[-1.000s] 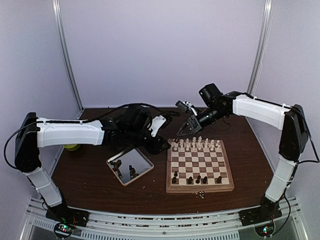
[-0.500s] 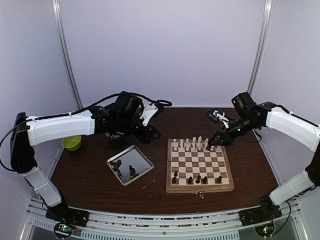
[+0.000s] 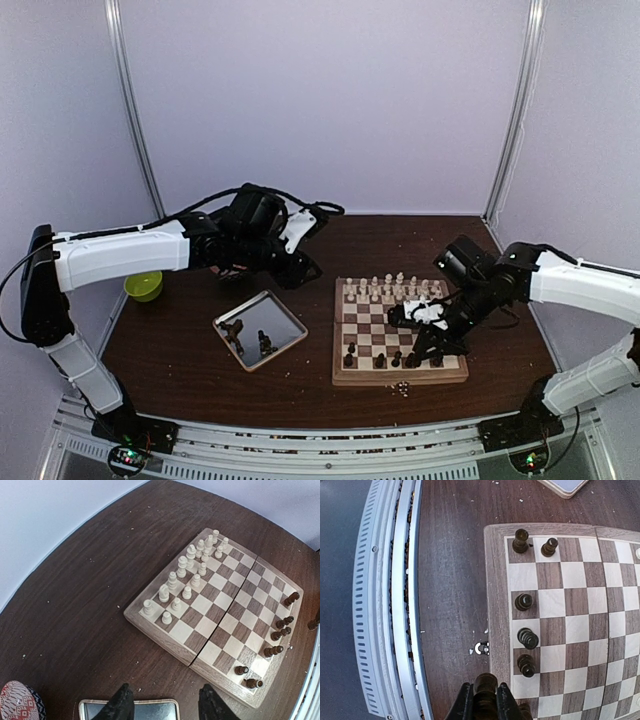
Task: Set up the chess pieces on the board
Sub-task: Move the bishop to d7.
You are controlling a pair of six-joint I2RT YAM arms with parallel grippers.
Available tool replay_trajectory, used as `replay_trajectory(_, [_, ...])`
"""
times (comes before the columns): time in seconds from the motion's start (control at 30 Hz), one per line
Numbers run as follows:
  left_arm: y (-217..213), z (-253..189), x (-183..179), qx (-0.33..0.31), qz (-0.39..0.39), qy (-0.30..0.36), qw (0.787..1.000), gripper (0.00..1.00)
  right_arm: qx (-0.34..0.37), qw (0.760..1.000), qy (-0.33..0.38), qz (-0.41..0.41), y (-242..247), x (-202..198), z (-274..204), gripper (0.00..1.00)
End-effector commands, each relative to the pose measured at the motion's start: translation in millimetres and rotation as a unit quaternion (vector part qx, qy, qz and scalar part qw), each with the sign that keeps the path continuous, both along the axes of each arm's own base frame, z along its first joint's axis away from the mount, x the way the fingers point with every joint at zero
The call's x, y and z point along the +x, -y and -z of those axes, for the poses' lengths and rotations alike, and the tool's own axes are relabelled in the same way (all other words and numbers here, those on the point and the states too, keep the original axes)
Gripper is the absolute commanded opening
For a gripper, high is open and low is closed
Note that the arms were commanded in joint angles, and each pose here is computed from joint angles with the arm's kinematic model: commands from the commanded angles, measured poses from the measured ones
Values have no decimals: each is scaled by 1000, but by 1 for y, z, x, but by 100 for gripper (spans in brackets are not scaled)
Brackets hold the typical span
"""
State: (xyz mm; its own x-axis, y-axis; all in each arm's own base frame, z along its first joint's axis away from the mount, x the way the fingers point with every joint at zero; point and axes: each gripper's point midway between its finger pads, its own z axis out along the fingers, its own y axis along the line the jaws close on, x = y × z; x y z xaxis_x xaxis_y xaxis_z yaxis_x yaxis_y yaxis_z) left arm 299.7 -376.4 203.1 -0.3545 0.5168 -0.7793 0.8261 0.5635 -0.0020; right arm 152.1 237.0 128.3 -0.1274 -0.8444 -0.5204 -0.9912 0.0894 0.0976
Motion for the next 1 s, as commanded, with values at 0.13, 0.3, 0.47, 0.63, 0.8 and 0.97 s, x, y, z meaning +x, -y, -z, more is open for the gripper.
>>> replay_trajectory(0.13, [-4,-15,4,-21,-16,11,1000,47,-36,998,40,-18,-7,0,21,10])
replay_trajectory(0.3, [-5,-9,3,-18,-18,5,1000,47,-45,998,45,-20,-8,0,29,10])
replay_trajectory(0.47, [-4,-7,2,-20,-16,3,1000,47,-58,997,56,-8,-9,8,36,9])
replay_trajectory(0.63, [-5,-2,2,-17,-16,0,1000,47,-69,995,67,1,-9,16,42,9])
replay_trajectory(0.8, [-5,2,2,-13,-16,-1,1000,47,-87,994,72,5,-7,21,51,8])
replay_trajectory(0.97, [-4,4,2,-13,-15,-3,1000,47,-99,991,93,20,-5,32,54,8])
